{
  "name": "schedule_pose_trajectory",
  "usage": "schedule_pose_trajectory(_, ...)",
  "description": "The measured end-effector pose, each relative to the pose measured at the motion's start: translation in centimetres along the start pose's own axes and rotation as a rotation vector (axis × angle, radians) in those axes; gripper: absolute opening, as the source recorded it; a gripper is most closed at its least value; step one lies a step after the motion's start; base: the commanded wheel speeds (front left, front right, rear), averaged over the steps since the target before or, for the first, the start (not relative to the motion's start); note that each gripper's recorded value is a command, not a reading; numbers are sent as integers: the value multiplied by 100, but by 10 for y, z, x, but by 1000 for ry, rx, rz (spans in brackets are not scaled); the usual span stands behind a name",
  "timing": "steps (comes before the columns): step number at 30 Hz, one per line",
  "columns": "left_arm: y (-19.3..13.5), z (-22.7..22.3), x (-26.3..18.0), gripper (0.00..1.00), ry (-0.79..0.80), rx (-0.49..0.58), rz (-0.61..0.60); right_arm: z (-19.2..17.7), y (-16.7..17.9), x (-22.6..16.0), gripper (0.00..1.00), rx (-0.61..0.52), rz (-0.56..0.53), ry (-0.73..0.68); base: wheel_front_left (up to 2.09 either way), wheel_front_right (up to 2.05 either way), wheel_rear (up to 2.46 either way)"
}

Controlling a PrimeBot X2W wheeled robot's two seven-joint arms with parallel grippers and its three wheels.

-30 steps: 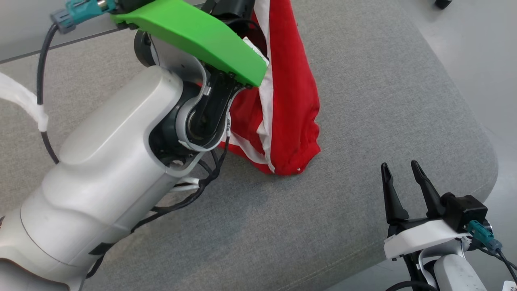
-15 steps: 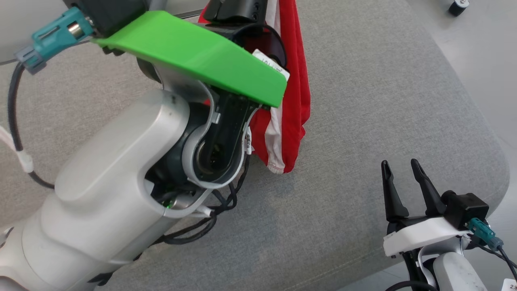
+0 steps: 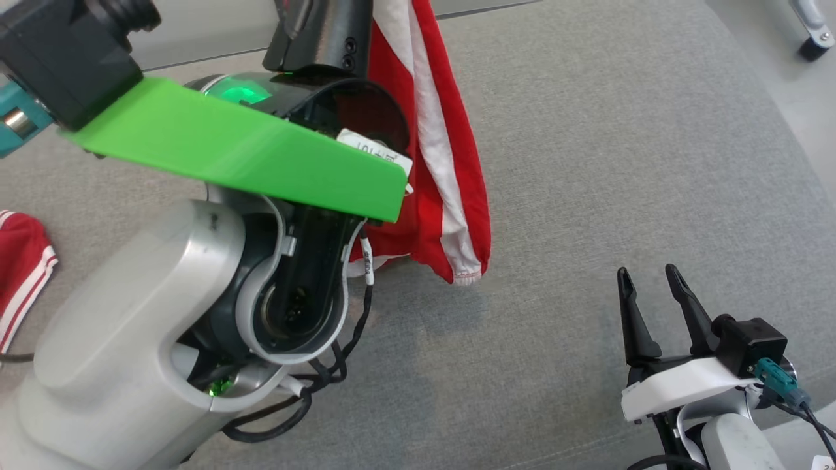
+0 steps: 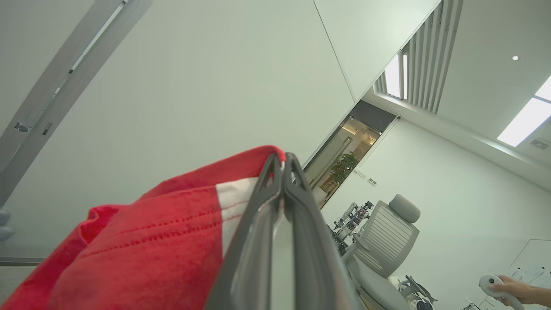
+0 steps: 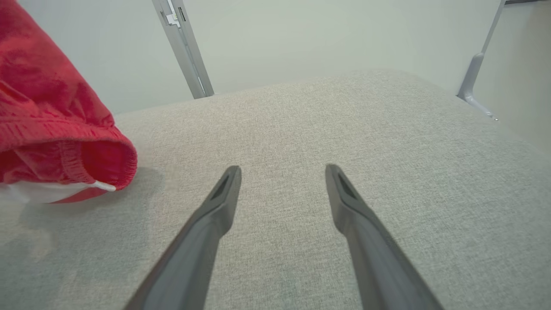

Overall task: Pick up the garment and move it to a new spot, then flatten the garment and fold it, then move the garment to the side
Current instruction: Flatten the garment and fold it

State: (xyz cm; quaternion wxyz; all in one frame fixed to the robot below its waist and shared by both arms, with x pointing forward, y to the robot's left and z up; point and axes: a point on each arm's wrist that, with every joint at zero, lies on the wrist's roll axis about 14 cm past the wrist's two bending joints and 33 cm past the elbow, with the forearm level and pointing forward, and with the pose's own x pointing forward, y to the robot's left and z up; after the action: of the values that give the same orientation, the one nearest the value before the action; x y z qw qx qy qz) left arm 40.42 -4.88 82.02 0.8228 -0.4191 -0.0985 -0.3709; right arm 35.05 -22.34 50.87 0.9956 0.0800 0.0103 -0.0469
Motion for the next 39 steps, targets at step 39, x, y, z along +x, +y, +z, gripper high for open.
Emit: schedule_pose_trajectory(39, 276, -59, -149, 0, -136, -69, 950, -11, -18, -22, 100, 38, -69, 39, 0, 0, 0)
